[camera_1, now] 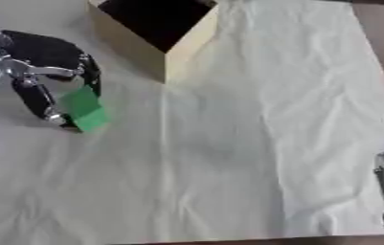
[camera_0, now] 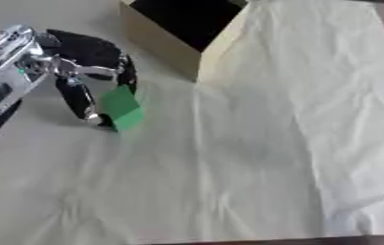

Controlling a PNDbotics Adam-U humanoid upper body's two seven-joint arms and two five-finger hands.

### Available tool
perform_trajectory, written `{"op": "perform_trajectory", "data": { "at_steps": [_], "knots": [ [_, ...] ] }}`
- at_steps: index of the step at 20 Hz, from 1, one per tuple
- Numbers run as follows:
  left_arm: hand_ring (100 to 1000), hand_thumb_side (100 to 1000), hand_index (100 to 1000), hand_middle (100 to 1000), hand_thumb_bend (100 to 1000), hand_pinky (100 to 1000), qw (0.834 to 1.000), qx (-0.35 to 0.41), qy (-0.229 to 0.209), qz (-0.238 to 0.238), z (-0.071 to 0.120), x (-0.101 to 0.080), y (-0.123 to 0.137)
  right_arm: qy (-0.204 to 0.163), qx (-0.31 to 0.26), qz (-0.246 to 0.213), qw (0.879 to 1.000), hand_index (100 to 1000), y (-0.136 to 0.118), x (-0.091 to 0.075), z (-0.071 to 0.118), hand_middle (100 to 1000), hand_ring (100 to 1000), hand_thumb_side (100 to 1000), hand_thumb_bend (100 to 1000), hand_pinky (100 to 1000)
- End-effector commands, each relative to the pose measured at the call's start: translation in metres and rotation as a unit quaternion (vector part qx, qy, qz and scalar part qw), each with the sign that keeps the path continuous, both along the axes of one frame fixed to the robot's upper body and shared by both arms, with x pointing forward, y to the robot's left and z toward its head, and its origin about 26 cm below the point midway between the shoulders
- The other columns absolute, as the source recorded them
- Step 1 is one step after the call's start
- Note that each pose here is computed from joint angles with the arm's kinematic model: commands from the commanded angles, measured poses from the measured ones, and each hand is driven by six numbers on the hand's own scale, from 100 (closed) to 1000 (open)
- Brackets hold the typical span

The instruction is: Pick up objects on the table and place them in the box.

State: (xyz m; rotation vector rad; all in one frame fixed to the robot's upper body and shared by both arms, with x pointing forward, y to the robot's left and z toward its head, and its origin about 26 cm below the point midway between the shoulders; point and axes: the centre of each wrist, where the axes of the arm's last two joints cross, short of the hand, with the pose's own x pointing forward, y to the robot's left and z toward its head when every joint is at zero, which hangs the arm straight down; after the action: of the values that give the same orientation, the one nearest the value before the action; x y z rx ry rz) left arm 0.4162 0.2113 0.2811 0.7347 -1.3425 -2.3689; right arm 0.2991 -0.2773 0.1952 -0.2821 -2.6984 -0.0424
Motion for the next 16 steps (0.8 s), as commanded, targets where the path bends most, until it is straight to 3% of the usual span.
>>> {"op": "perform_trajectory", "data": {
  "at_steps": [1, 9, 16],
  "knots": [
    [622, 143, 549, 482, 195, 507, 1.0, 0.027, -0.007, -0.014, 0.015, -0.003, 0.002, -0.013, -0.001, 0.0, 1.0, 823, -0.002, -0.002, 0.009, 595, 717, 875, 100, 799],
    [601, 100, 533, 468, 103, 477, 0.999, -0.007, -0.035, -0.022, 0.037, -0.014, -0.006, -0.012, -0.001, -0.003, 1.0, 823, -0.003, -0.002, 0.009, 595, 718, 875, 100, 799],
    [586, 100, 521, 458, 100, 449, 0.996, -0.06, -0.061, -0.03, 0.065, -0.028, -0.019, -0.012, -0.003, -0.007, 1.0, 823, -0.005, -0.003, 0.009, 597, 719, 872, 100, 799]
  ]
}}
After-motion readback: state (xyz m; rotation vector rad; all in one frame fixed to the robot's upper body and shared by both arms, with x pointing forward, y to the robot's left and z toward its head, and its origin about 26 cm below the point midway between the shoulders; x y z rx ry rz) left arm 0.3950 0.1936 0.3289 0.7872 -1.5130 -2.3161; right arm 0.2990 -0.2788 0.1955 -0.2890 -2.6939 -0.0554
